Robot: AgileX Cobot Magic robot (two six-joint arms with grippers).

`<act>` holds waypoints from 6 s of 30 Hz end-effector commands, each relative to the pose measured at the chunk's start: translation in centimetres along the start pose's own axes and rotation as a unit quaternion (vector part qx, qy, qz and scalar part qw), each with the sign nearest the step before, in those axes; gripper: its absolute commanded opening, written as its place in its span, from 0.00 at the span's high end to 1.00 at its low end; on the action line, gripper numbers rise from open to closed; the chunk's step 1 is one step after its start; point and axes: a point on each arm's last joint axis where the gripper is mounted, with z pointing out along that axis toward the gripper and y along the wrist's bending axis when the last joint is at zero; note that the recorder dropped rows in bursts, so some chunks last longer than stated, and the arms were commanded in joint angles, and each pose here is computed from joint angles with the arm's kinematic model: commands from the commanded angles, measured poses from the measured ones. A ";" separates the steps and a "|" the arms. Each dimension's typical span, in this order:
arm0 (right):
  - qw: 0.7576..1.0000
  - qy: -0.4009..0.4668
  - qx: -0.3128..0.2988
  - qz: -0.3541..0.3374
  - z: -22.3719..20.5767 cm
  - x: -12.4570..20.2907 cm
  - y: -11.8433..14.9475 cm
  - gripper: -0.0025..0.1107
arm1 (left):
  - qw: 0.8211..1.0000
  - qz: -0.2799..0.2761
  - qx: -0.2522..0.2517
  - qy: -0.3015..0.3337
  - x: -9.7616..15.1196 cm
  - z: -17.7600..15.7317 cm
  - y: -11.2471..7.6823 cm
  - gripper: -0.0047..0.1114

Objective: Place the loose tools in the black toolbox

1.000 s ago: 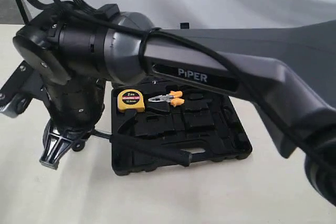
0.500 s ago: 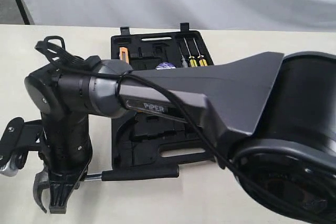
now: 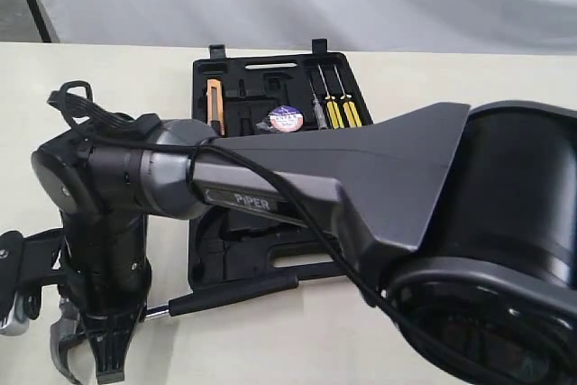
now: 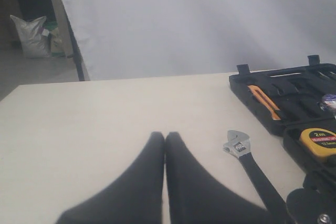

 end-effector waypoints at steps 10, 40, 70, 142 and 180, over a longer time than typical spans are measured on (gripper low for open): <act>0.998 -0.009 0.011 0.059 1.5 -0.1 -0.5 0.98 | 1.000 -0.011 0.007 -0.003 0.2 -0.1 0.0 0.95; 0.982 0.056 0.052 0.173 -9.8 9.1 -4.9 0.98 | 1.000 -0.011 0.007 -0.003 0.2 -0.1 0.0 0.95; 0.980 0.072 0.104 0.151 -6.6 11.2 -4.6 0.14 | 1.000 -0.011 0.007 -0.003 0.2 -0.1 0.0 0.95; 0.751 -0.156 -0.137 0.627 -7.6 25.8 -12.2 0.39 | 1.000 -0.011 0.007 -0.003 0.2 -0.1 0.0 0.95; 0.797 -0.041 -0.098 0.595 -5.7 22.9 -8.5 0.98 | 1.000 -0.011 0.007 -0.003 0.2 -0.1 0.0 0.95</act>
